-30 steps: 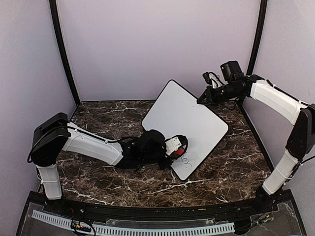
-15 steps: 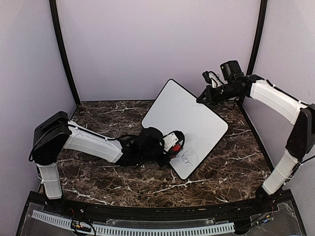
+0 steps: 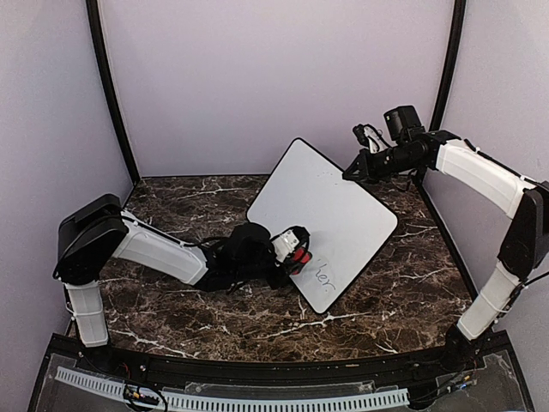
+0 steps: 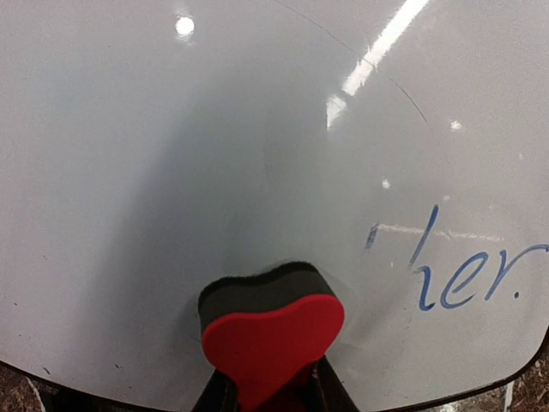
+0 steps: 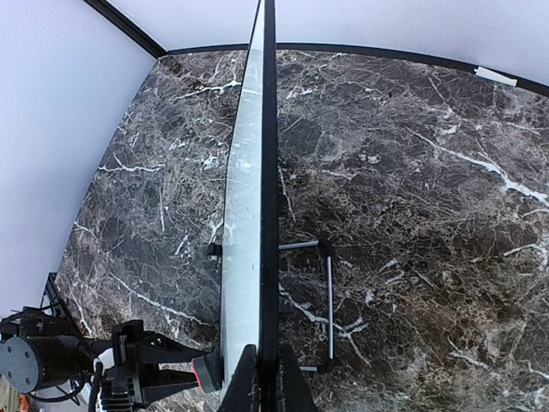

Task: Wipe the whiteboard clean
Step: Erase the center of the whiteboard.

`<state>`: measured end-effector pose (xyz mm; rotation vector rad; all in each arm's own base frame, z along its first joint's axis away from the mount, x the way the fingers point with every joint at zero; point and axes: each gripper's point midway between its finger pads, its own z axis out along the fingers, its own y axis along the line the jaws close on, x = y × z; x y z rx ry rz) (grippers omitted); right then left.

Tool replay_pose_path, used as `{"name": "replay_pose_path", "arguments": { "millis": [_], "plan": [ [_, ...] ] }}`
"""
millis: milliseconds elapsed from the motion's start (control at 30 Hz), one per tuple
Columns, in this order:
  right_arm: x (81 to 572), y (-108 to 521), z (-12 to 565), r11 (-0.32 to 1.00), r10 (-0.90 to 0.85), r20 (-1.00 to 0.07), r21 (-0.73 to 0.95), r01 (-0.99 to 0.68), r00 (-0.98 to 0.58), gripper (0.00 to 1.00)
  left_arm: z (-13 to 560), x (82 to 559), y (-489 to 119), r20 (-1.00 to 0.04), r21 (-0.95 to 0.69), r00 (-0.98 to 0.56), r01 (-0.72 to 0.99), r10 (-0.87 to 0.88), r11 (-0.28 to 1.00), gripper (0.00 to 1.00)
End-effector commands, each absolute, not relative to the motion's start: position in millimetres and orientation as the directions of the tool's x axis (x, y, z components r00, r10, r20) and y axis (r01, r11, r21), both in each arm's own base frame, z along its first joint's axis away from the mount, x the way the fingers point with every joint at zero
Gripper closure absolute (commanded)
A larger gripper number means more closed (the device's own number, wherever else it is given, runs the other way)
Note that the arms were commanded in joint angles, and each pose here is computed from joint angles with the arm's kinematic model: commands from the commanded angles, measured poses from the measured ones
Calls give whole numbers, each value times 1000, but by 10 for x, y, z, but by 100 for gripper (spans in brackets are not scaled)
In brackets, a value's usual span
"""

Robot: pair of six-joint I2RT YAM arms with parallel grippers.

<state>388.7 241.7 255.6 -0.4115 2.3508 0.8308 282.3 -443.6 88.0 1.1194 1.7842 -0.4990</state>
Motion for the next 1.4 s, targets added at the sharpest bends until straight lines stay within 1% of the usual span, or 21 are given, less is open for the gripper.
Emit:
{"name": "replay_pose_path", "arguments": {
  "millis": [0,100,233,567,800,967,1233,1367],
  "plan": [
    [3775,2478,2518,744,-93,-608,484,-460,-789,100,388,2416,-4392,-821,60,-164,928,547,368,100],
    [3776,2482,2520,742,-94,-608,485,-462,-788,100,350,2319,-4418,-820,33,-160,945,550,324,100],
    [3777,2481,2521,743,-94,-607,485,-462,-789,100,363,2298,-4431,-825,26,-160,947,542,319,100],
    [3782,2488,2512,742,-96,-604,486,-461,-791,100,675,2264,-4551,-864,31,-119,957,490,288,100],
    [3792,2494,2507,741,-96,-604,487,-462,-791,100,475,2165,-4462,-845,17,-147,953,514,301,100],
    [3793,2504,2475,739,-98,-599,491,-461,-795,100,459,2192,-4483,-857,15,-153,947,491,321,100],
    [3781,2495,2484,740,-97,-601,489,-462,-793,100,932,2368,-4684,-902,94,-58,940,427,327,100],
    [3766,2489,2476,740,-96,-600,491,-460,-794,100,1067,2460,-4734,-901,136,-23,933,432,334,100]
  ]
}}
